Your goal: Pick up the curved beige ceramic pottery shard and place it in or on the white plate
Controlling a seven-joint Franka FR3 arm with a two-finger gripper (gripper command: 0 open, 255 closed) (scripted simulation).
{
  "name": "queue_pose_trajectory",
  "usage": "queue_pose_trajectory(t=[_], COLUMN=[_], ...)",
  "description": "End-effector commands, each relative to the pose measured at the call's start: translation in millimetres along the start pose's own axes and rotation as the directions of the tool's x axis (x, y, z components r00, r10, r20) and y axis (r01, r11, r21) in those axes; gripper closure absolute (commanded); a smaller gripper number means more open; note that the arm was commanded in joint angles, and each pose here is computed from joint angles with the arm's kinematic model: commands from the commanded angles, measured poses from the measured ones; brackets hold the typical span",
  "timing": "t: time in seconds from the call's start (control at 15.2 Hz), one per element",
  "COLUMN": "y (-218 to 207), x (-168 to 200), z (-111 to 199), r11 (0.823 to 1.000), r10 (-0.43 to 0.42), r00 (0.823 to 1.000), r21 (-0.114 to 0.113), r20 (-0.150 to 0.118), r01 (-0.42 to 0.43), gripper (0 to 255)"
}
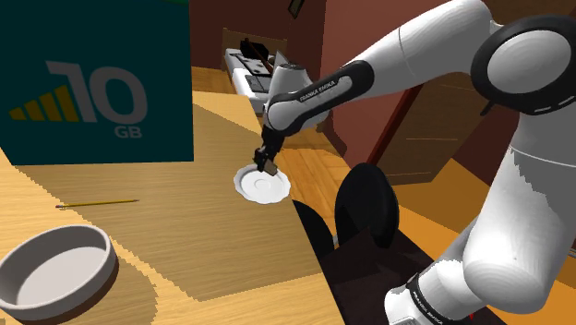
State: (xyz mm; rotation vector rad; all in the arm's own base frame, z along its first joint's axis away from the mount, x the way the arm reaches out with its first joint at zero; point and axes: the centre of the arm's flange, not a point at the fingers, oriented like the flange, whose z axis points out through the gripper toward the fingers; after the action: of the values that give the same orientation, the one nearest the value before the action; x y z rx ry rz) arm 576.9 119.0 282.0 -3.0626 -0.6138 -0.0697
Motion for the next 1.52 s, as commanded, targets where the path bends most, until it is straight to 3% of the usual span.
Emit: queue_pose_trajectory(t=[0.0,0.73,1.32,1.39,1.45], y=[1,1,1,1,1], x=[-8,-11,-11,-11,-11], z=[7,65,68,68,68], r11=[1.000,1.000,1.000,1.000,1.000], r10=[0.000,0.000,0.000,0.000,0.000], r00=[1.000,1.000,1.000,1.000,1.000], r21=[0.000,0.000,0.000,0.000,0.000], r20=[0.000,0.000,0.000,0.000,0.000], r01=[0.000,0.000,0.000,0.000,0.000], gripper=[255,255,255,0,0])
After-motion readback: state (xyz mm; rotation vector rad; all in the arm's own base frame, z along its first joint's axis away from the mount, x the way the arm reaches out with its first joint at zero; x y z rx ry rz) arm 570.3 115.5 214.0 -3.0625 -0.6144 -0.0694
